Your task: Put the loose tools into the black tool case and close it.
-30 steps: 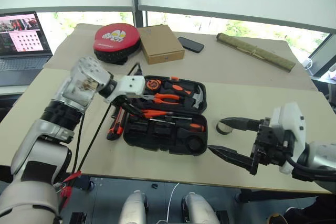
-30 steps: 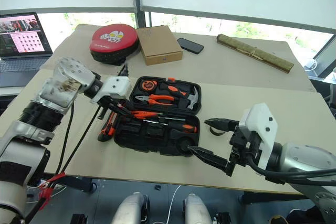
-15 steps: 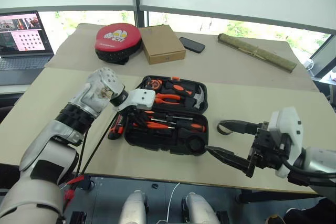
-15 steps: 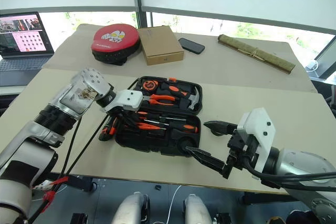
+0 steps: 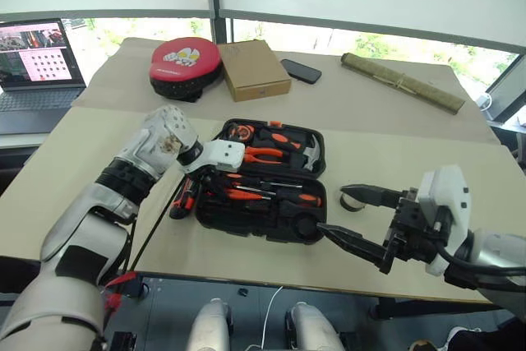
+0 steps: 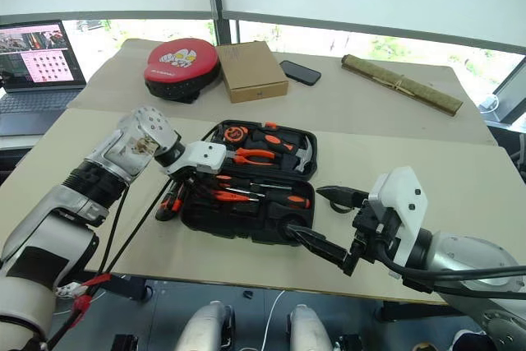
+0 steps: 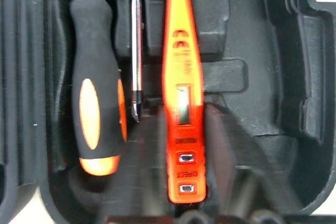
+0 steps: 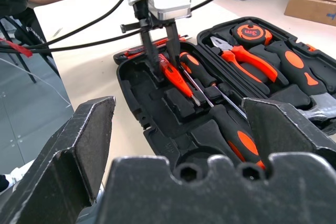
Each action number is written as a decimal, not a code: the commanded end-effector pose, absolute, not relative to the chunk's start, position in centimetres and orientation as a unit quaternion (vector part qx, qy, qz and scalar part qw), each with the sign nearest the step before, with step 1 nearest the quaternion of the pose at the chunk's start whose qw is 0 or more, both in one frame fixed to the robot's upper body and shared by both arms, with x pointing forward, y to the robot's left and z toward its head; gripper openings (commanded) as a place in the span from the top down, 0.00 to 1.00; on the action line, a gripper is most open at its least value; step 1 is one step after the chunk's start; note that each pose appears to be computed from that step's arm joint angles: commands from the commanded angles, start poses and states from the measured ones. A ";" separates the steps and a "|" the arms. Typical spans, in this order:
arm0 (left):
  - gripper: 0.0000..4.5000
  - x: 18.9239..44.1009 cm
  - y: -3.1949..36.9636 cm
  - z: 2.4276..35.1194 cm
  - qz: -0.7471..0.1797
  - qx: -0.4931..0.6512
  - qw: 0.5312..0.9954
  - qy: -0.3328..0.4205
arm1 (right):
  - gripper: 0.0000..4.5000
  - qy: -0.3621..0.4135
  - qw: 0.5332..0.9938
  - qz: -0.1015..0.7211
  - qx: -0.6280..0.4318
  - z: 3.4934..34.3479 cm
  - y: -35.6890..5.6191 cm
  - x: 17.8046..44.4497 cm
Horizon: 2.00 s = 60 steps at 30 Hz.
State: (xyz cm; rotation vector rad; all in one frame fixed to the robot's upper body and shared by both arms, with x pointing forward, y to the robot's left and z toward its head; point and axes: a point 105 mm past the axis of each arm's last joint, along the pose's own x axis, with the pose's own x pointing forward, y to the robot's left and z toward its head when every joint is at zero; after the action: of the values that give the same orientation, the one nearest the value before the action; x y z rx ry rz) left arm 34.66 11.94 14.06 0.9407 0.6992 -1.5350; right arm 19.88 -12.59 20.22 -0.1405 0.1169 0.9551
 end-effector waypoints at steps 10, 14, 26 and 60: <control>0.48 32.8 12.3 19.6 -0.703 0.255 0.644 0.159 | 0.00 0.040 0.883 0.463 -0.065 21.0 -12.5 19.9; 0.80 34.1 12.0 17.7 -0.680 0.232 0.681 0.141 | 0.00 0.044 0.881 0.466 -0.066 21.0 -12.5 20.1; 0.98 34.7 11.3 13.4 -0.665 0.228 0.695 0.148 | 0.00 0.048 0.880 0.467 -0.069 21.3 -12.5 20.1; 0.98 33.9 14.5 8.8 -0.641 0.284 0.691 0.176 | 0.00 0.049 0.883 0.463 -0.063 21.1 -12.6 20.8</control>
State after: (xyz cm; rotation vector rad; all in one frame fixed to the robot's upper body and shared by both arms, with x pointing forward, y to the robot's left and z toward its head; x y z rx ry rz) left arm 34.45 13.12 11.05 0.6178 0.2759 -1.4489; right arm 20.70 -12.73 20.35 -0.1197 0.1445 0.9571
